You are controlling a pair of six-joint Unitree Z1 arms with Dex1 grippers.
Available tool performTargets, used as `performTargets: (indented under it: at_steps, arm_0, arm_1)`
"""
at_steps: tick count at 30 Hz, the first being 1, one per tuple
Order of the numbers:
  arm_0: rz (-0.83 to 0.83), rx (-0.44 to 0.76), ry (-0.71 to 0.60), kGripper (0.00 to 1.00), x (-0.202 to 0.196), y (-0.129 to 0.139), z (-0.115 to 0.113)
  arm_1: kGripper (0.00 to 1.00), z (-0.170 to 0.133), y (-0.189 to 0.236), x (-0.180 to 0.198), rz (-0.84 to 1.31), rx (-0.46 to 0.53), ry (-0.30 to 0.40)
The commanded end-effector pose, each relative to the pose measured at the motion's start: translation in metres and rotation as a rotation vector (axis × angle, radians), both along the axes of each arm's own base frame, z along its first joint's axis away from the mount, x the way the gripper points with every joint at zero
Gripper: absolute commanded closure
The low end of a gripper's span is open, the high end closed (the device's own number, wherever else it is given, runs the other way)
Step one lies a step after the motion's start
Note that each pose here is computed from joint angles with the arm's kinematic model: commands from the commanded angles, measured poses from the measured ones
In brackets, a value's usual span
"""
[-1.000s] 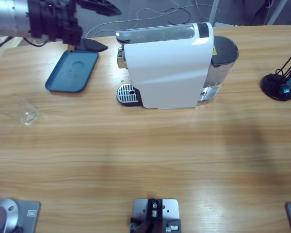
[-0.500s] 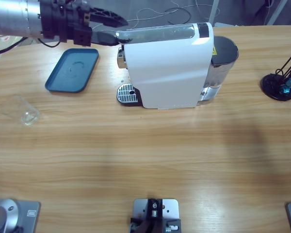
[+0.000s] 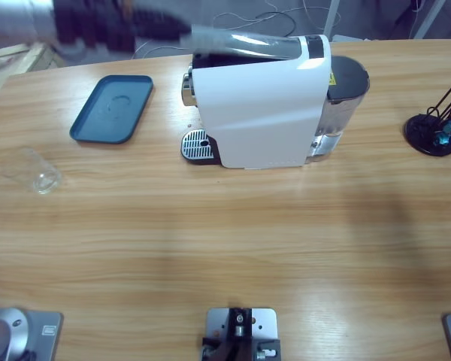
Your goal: Pour coffee
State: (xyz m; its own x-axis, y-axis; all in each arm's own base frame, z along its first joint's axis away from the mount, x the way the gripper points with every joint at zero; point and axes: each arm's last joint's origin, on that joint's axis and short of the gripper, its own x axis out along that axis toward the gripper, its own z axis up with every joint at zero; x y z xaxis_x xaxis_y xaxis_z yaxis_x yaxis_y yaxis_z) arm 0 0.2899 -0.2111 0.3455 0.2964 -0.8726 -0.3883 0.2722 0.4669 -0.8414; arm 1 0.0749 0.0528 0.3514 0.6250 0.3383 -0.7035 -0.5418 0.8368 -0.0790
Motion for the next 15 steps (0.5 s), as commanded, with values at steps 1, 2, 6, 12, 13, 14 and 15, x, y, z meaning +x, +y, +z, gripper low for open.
performTargets:
  at_steps: [1,2,6,12,13,14,15]
  arm_0:
    - [0.046,-0.115,-0.229,1.000,-0.036,0.011,0.100]
    - [0.047,-0.115,-0.259,1.000,-0.041,0.012,0.106]
    - [-0.048,0.234,-0.729,0.088,-0.084,0.015,0.100]
    - [-0.138,0.654,-0.951,0.009,-0.131,0.047,0.033]
    - [-0.141,0.683,-0.957,0.009,-0.138,0.056,0.025]
    - [-0.138,0.704,-0.957,0.009,-0.145,0.064,0.019]
    - [-0.137,0.714,-0.953,0.009,-0.151,0.071,0.013]
  arm_1:
    - [0.014,-0.007,0.002,0.006,-0.039,-0.022,0.010]
    - [0.022,-0.012,0.000,0.006,-0.069,-0.030,-0.013]
    - [0.063,-0.024,-0.004,0.012,-0.208,-0.049,-0.069]
    - [0.160,-0.044,-0.009,0.057,-0.546,-0.011,0.017]
    - [0.162,-0.051,-0.010,0.066,-0.580,-0.011,0.029]
    - [0.175,-0.060,-0.010,0.074,-0.598,-0.013,0.042]
    - [0.196,-0.069,-0.009,0.083,-0.612,-0.012,0.057]
